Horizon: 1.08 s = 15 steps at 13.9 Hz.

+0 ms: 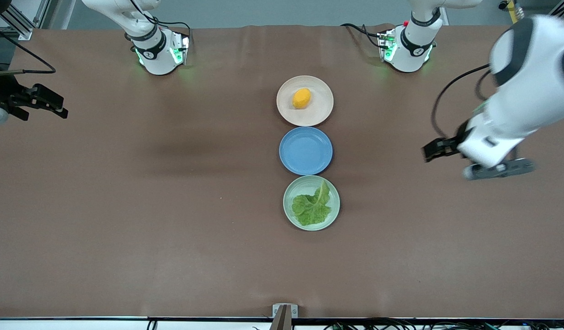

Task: Pick lemon and lettuce from plates
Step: 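Reach the left gripper down to the lettuce leaf on the green plate, then grasp the lettuce with the left gripper while the right gripper reaches the lemon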

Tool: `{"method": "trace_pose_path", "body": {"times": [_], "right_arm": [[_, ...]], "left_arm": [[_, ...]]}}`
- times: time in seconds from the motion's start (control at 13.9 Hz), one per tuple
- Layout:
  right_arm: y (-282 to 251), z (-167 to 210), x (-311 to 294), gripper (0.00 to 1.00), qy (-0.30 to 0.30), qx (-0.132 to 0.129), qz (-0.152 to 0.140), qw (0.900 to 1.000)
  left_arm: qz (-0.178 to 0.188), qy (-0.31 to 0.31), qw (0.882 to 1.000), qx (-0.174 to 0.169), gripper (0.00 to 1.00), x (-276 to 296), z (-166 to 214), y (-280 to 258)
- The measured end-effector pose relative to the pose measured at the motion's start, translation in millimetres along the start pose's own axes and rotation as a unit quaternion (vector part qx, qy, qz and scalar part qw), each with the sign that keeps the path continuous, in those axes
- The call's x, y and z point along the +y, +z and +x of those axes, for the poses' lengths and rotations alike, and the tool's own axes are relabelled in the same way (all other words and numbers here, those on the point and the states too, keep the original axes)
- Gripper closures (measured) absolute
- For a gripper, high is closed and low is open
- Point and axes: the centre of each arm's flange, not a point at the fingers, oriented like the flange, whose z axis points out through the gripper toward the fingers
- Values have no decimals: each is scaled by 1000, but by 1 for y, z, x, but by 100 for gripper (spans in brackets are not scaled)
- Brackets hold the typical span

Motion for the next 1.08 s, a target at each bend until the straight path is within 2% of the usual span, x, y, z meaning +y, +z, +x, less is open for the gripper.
{"method": "trace_pose_path", "body": {"times": [0.22, 0.43, 0.72, 0.93, 1.08], "right_arm": [[0, 0, 0, 0, 0, 0, 0, 1000], [1, 0, 0, 0, 0, -1, 0, 1000], [-1, -2, -1, 0, 0, -6, 0, 1000], [-5, -2, -2, 0, -1, -6, 0, 1000], [-2, -2, -2, 0, -2, -10, 1, 1000]], "left_arm": [[4, -53, 998, -12, 0, 67, 11, 60], [-15, -124, 992, 8, 0, 124, 19, 117], [-62, -272, 960, 25, 0, 179, 18, 180], [-93, -339, 936, 36, 0, 211, 10, 210], [-105, -368, 923, 37, 0, 229, 3, 230]]}}
